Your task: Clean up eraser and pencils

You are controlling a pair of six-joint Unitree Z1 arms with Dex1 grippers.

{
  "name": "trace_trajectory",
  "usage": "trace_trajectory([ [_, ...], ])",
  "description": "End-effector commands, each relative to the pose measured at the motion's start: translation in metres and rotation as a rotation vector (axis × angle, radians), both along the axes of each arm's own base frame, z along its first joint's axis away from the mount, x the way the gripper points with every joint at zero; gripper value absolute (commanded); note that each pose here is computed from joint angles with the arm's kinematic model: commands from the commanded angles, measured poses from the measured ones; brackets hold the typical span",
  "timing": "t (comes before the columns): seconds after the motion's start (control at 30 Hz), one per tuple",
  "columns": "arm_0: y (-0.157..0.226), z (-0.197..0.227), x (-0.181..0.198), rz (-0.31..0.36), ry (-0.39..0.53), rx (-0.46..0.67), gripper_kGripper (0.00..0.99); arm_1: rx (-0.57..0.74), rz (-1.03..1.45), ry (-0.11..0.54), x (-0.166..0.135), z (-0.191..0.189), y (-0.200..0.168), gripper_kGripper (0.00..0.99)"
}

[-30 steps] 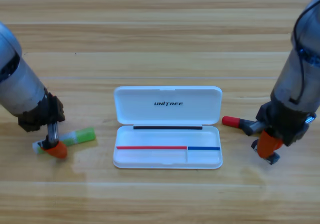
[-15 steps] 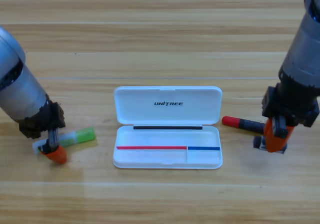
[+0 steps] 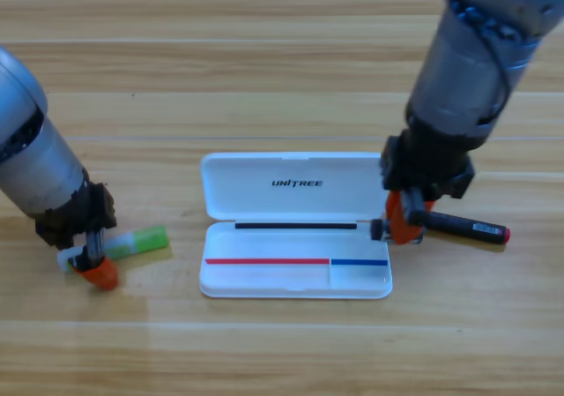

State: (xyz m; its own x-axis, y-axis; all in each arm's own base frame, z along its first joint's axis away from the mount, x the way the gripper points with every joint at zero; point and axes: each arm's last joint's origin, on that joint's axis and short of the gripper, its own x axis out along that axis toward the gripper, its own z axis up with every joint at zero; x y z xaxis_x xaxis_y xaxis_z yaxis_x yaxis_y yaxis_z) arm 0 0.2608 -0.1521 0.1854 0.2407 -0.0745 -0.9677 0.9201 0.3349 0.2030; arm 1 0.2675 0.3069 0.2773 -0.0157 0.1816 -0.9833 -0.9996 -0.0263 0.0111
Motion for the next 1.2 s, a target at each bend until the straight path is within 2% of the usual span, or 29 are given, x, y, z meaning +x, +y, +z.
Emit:
trace_trajectory([
  [0.03, -0.005, -0.016, -0.002, -0.011, 0.038, 0.012, 0.765, -0.103, 0.063, 0.039, -0.004, -0.042, 0.035, 0.000],
  [0.17, -0.005, -0.015, -0.002, -0.009, 0.033, 0.008, 0.750, -0.129, 0.062, 0.037, 0.003, -0.055, 0.041, 0.000],
  [0.37, -0.004, -0.014, -0.002, -0.012, 0.030, 0.007, 0.607, -0.158, 0.063, 0.048, 0.007, -0.073, 0.048, 0.000],
  [0.7, -0.004, -0.011, -0.002, -0.033, 0.020, 0.009, 0.222, -0.170, 0.075, 0.056, 0.004, -0.084, 0.060, 0.000],
  [0.83, -0.004, -0.008, -0.003, -0.036, 0.013, 0.006, 0.101, -0.172, 0.072, 0.059, 0.004, -0.088, 0.062, 0.000],
  [1.2, -0.001, 0.024, -0.008, -0.049, -0.018, -0.007, 0.101, -0.196, 0.070, 0.051, 0.006, -0.094, 0.062, 0.000],
])
